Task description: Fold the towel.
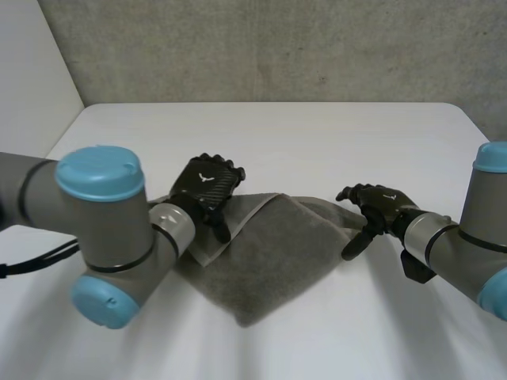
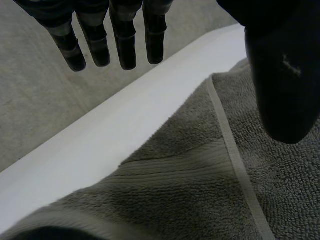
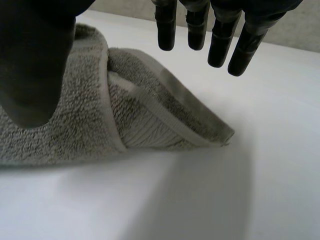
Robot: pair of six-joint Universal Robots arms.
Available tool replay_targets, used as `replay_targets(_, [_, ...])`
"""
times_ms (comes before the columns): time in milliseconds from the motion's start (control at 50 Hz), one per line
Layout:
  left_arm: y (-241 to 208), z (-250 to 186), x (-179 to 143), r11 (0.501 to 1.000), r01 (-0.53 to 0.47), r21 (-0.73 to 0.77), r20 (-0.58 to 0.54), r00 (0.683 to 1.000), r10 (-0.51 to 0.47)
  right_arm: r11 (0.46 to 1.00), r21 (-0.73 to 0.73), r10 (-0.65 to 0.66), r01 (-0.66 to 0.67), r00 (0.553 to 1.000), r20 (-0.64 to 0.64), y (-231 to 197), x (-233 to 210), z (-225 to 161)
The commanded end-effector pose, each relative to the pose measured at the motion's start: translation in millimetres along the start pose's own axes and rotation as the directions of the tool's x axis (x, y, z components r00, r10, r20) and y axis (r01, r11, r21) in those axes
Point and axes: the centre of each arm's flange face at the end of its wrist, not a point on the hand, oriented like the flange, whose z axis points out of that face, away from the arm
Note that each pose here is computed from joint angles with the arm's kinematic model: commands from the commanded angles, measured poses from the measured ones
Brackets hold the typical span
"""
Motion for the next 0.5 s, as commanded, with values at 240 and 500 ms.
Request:
replay_targets(240, [26,45,19,1.0,-0.001,-0.025,0.023,1.0,0.002,1.0,-0.012,0.028,-0.028,1.0,0.014,10,-4,4])
replay_targets(500, [42,58,27,0.997,0.068,-0.041,0.04,0.997,-0.067,1.0,-0.011,0.028,-0.028,0.999,0.018,11,-4,6])
